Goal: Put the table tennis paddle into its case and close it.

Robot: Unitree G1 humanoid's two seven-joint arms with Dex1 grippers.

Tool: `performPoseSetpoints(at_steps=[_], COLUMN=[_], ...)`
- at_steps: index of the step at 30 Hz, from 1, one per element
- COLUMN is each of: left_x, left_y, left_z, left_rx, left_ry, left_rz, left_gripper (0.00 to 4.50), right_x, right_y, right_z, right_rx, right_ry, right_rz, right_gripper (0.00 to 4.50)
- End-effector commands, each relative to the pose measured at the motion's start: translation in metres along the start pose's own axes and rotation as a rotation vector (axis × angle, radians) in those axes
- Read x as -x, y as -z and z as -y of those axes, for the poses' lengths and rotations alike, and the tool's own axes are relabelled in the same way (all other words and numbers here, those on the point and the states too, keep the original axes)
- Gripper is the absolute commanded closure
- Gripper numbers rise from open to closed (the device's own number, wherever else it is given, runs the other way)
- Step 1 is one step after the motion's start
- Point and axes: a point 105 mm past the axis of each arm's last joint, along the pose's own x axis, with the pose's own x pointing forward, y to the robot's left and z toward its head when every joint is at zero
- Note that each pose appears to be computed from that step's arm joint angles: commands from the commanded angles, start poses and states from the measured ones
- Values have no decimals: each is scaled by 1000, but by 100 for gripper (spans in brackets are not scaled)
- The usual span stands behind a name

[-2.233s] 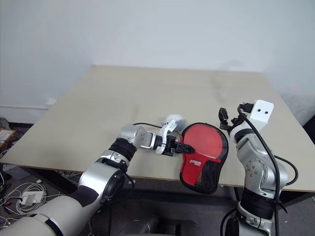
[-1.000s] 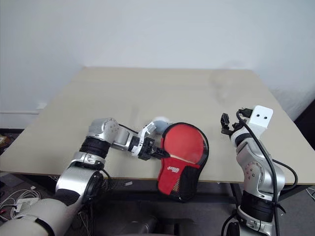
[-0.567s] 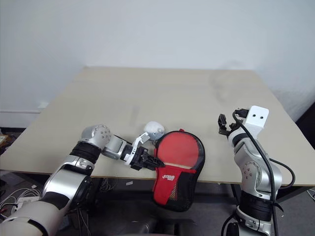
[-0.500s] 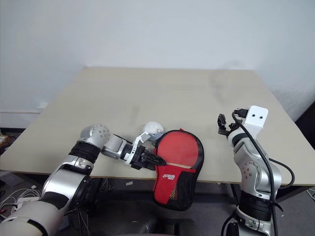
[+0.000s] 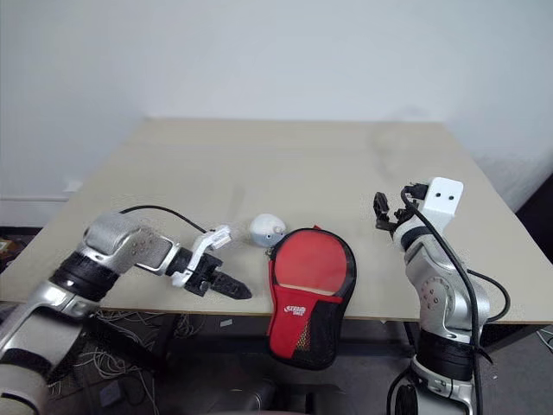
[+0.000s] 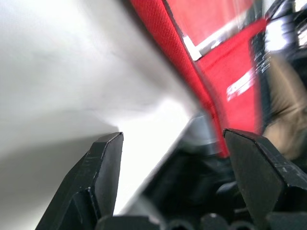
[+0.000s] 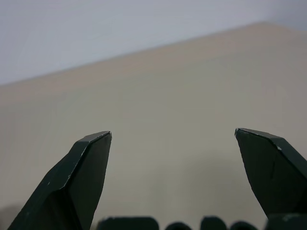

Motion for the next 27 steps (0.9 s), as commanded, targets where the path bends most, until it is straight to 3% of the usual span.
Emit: performPoseSetpoints(at_steps=[1,12,20,27], left_x=[8,-26,-60,-92], left_y=[-27,-58,-77,-60], left_z=[7,39,61,70], left_rx=[-224,-333,-396,-430], left_ry=[65,218,228,308], left_rz=[88,284,392,210], left_gripper=[96,96,96,96], right_x=[0,-8,-17,-41], right_y=[-16,-10,-9,7], right_z=[-13,-62,-87,-103], right_rx=[22,116,31,52], right_ry=[-66,-276,-401,-452], right_rz=[54,-28,-138,-340], right_gripper=[0,0,0,0])
